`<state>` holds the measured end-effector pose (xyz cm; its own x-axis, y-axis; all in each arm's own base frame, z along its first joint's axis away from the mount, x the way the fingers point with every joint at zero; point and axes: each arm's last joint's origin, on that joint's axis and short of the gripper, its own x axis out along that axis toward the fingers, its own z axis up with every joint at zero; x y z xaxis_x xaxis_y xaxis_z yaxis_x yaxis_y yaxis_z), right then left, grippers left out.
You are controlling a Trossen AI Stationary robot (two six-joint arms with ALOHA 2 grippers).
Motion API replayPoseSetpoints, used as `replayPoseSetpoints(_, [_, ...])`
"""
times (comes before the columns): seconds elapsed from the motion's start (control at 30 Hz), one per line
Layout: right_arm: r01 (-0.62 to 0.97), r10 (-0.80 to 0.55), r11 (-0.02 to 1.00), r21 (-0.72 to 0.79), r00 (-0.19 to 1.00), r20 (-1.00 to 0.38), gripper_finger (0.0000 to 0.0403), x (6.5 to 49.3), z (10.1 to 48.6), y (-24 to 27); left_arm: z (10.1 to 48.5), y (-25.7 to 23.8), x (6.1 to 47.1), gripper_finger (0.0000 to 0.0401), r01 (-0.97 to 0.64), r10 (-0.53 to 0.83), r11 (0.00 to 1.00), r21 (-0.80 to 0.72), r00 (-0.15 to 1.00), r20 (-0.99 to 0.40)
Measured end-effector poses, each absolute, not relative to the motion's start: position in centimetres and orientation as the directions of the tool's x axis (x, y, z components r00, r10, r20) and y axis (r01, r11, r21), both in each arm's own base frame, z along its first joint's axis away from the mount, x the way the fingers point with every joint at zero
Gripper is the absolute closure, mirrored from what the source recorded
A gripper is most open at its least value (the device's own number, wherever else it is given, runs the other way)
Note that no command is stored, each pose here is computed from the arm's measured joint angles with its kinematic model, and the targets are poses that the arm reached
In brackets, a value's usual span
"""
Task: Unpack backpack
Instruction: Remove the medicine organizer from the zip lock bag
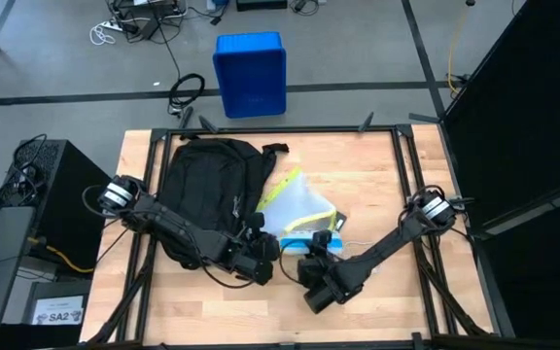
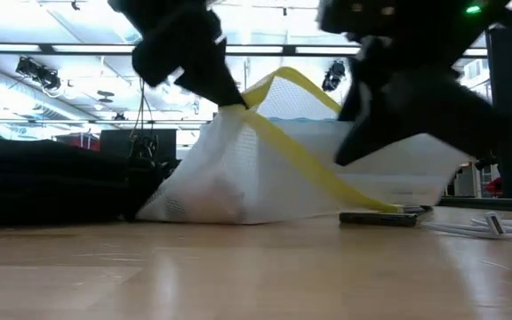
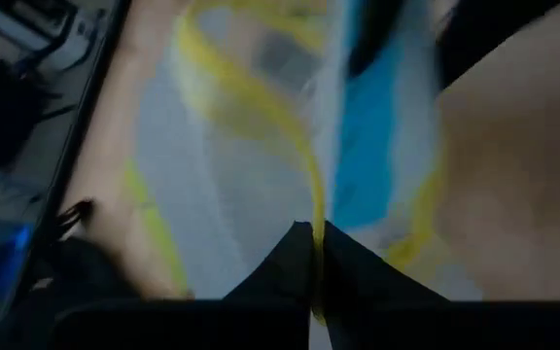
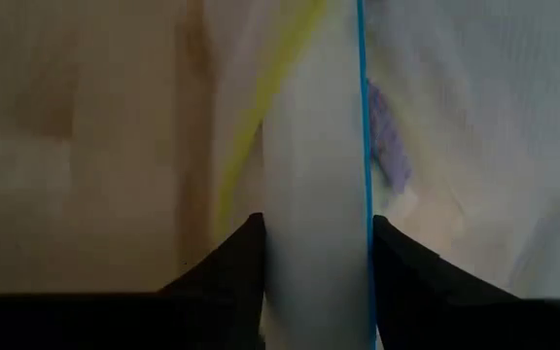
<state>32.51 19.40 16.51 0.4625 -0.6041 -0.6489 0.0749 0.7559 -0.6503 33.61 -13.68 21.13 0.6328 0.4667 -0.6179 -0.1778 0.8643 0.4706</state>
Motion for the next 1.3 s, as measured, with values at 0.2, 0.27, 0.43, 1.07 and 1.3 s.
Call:
replayPoseSetpoints(0.2, [0.109,-0.621,0.753,-0.649,0.444,-0.646,0.0288,30.8,16.9,20.3,20.8,-12.4,33.3,0.0401,-0.227,0.516,0.847,0.48,0.564,-0.644])
replayPoseSetpoints(0.27, [0.123,-0.618,0.757,-0.642,0.457,-0.64,0.0288,30.4,17.4,20.6,20.7,-12.2,33.3,0.0401,-0.234,0.522,0.845,0.481,0.557,-0.646])
replayPoseSetpoints(0.43, [0.168,-0.62,0.754,-0.635,0.503,-0.602,0.0288,28.7,20.1,20.8,20.6,-11.8,33.2,0.0401,-0.235,0.533,0.839,0.491,0.54,-0.652])
replayPoseSetpoints(1.07, [0.382,-0.691,0.675,-0.632,0.027,-0.722,0.0288,23.8,21.0,16.6,18.6,-11.2,31.5,0.0401,-0.208,0.548,0.833,0.513,0.439,-0.712])
replayPoseSetpoints(1.3, [0.44,-0.627,0.677,-0.59,-0.076,-0.776,0.0288,23.3,17.6,15.3,17.8,-11.0,30.6,0.0401,-0.192,0.492,0.867,0.459,0.468,-0.734])
